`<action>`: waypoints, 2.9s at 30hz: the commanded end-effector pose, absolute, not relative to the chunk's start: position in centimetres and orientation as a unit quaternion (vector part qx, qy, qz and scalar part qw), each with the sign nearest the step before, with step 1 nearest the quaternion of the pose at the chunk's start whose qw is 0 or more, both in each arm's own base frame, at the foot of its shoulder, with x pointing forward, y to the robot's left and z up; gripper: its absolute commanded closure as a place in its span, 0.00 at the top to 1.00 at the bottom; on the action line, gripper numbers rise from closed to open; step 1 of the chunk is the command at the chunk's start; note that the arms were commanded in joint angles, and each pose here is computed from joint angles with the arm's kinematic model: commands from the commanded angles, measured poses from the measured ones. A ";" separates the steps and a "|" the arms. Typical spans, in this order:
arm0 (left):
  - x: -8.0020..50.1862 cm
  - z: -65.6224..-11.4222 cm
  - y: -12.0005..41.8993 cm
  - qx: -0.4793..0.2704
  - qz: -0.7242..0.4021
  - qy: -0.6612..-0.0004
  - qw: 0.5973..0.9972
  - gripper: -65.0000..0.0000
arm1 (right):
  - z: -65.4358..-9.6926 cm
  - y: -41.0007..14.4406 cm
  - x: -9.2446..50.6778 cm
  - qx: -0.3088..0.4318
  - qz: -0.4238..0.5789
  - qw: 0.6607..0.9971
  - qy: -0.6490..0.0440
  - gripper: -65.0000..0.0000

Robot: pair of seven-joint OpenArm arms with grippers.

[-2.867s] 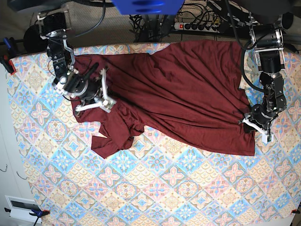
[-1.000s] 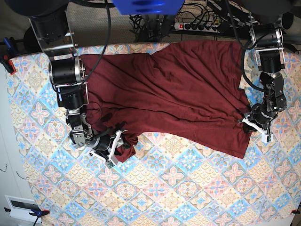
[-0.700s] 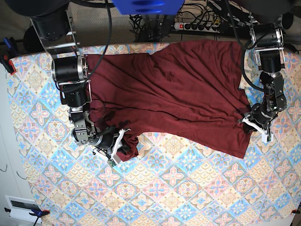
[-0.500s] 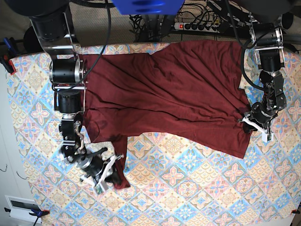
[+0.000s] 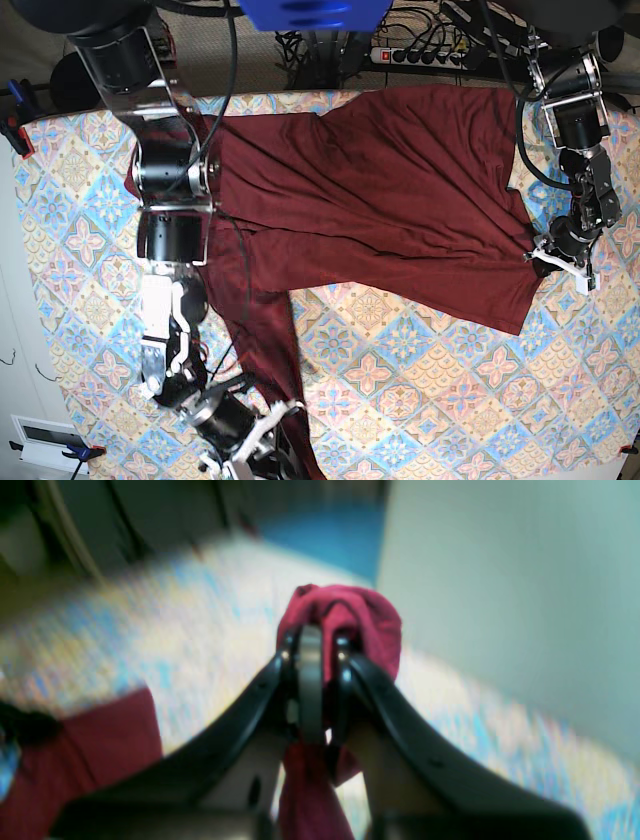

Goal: Layout the t-shirt on the table in an organized manner, then fold the t-shirt properly
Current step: 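Drag the shirt corner with the right gripper away from the shirt body, then grasp the shirt's hem with both grippers and pull it outward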

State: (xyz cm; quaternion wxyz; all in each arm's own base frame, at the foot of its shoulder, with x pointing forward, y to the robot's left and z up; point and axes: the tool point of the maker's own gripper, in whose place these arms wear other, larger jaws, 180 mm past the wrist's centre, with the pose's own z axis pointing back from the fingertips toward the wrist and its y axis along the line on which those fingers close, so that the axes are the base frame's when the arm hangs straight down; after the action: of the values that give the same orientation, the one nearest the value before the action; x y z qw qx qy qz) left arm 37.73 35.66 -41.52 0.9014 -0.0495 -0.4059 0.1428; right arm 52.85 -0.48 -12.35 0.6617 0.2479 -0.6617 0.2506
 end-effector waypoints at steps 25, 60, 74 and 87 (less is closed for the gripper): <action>38.7 -33.0 31.0 -0.105 0.063 -0.470 0.874 0.49 | -16.3 17.0 46.2 0.304 0.466 0.629 -0.543 0.40; 47.0 -37.6 10.3 -0.233 -0.035 -0.391 0.890 0.95 | -25.6 -5.2 38.8 0.144 0.400 0.732 -0.533 0.49; 49.5 -38.2 12.1 -0.193 -0.012 -0.433 0.880 0.07 | -26.6 -7.3 38.2 0.137 0.371 0.750 -0.530 0.49; 55.8 -27.2 25.0 -0.031 0.037 -0.576 0.816 0.00 | -28.3 -8.8 36.3 0.136 0.349 0.769 -0.518 0.49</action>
State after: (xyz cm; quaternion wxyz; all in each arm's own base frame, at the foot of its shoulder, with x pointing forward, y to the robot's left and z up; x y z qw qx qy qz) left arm 54.36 24.61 -30.58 0.8399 -0.0316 -0.5406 0.0369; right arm 35.55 -9.04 -30.35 0.7875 0.1327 -0.4884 0.3515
